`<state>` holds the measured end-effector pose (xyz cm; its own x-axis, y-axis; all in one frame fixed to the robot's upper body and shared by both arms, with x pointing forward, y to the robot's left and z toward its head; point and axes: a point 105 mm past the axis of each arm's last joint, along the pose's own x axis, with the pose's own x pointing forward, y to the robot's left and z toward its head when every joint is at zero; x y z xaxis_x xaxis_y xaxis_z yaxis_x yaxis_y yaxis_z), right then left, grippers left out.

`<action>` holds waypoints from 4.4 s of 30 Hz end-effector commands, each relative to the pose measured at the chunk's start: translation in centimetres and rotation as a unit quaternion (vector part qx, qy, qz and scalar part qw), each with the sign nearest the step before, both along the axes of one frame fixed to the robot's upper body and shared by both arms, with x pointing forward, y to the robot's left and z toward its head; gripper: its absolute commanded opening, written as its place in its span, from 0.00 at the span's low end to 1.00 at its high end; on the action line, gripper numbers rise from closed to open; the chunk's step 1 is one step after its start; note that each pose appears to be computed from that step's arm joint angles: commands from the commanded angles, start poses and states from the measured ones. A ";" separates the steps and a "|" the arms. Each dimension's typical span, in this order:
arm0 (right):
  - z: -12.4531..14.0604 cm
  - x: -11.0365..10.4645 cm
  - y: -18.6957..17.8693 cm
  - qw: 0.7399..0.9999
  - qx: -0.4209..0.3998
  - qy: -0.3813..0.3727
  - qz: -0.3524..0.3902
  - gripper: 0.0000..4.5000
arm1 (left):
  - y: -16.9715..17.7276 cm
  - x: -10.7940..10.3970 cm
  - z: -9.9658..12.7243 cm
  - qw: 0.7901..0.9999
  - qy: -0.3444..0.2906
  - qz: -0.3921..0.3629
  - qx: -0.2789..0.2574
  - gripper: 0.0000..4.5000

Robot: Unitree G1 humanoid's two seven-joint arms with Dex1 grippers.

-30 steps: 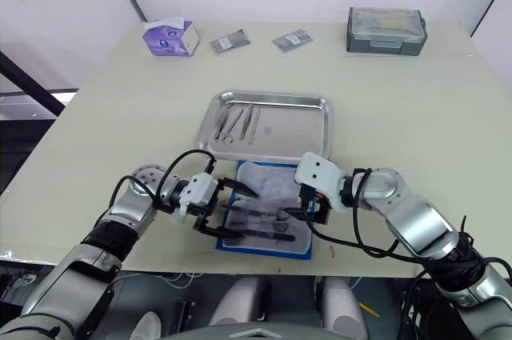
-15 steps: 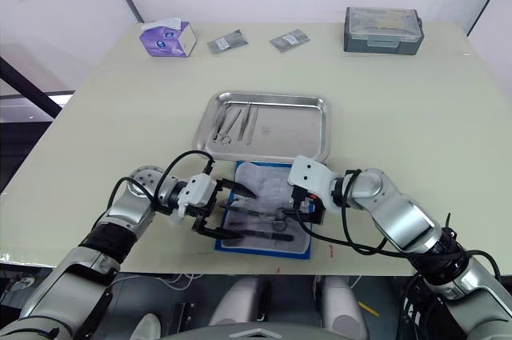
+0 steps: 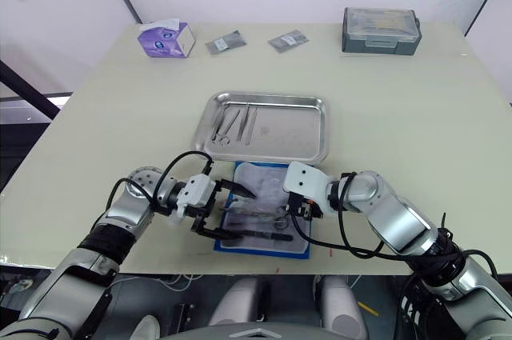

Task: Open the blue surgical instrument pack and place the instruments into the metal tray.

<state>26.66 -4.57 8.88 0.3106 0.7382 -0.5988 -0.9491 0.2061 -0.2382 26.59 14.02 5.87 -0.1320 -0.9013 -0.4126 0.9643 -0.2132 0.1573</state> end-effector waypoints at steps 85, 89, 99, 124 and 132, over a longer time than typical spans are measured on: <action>-2.6 -2.0 -0.4 0.999 0.011 0.009 0.050 0.11 | 1.5 -1.3 -2.8 0.996 0.058 -0.012 0.065 1.00; -2.7 -2.1 -0.4 0.998 0.009 0.012 0.053 0.00 | 1.6 -1.3 -2.8 0.996 0.058 -0.011 0.065 1.00; -1.9 -1.9 -0.1 0.998 0.013 0.008 0.057 0.00 | 2.9 -1.7 -4.4 0.976 0.175 0.041 0.120 1.00; 0.9 -1.7 1.1 0.997 0.018 -0.030 0.073 0.00 | 1.4 -1.8 -4.6 0.995 0.080 0.007 0.067 1.00; 1.1 -1.7 1.0 0.997 0.011 -0.028 0.073 0.00 | 1.2 -1.9 -5.0 0.995 0.077 0.007 0.070 1.00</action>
<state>24.80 -3.97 8.04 0.2044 0.7752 -0.5977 -0.9721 0.0888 -0.2172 26.93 14.15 5.03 -0.1125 -0.8994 -0.4225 0.9700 -0.1916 0.1495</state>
